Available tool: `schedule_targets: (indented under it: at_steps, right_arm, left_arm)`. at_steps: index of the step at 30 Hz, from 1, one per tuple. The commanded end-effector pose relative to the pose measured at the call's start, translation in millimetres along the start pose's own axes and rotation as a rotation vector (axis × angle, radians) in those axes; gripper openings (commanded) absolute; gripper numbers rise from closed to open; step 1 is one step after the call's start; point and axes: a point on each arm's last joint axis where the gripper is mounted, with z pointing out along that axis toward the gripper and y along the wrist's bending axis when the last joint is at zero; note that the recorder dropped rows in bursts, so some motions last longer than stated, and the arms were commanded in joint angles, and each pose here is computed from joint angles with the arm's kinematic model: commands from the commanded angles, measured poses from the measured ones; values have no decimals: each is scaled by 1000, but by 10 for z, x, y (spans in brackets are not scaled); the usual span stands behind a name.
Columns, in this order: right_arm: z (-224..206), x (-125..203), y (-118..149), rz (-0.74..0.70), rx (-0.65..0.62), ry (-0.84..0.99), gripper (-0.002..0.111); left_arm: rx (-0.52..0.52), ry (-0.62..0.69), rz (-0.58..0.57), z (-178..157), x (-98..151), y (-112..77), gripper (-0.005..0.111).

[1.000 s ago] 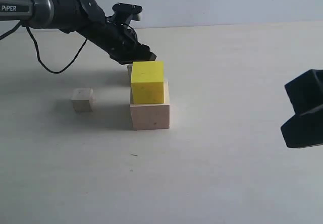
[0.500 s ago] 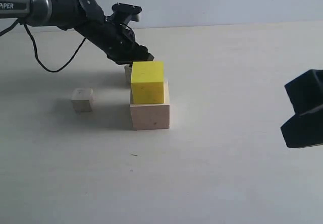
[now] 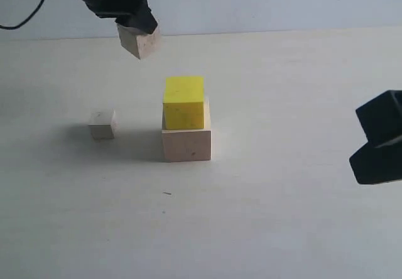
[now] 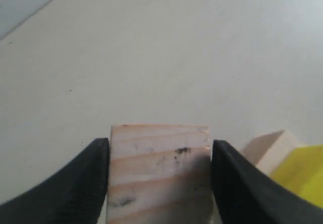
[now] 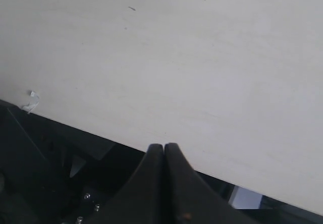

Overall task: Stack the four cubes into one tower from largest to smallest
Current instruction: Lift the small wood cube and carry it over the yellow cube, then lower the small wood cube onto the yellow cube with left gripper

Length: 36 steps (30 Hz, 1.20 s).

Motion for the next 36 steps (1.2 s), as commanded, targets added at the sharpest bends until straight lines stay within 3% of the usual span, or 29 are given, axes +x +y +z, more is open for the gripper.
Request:
schedule_targets:
  at_steps: [1,5,9,17,23,29,36]
  right_arm:
    - [-3,4,-12,-31,5,-11,0]
    - [-3,4,-12,-52,5,-11,0]
    - [-3,4,-12,-59,5,-11,0]
    - [-3,8,-6,-56,-2,-8,0]
    - [-3,12,3,-52,-12,-3,0]
    - [-3,14,6,-51,-16,-1,0]
    - [-3,14,6,-51,-16,-1,0]
  left_arm:
    - [40,-5,137,-443,-71,-145,0]
    - [202,-54,289,-762,-113,-393,0]
    - [319,-67,424,-869,-93,-523,0]
    - [380,-181,530,-893,-167,-614,0]
    - [405,-152,546,-744,-158,-662,0]
    - [436,-83,638,-514,-142,-842,0]
    - [438,-41,645,-409,-111,-848,0]
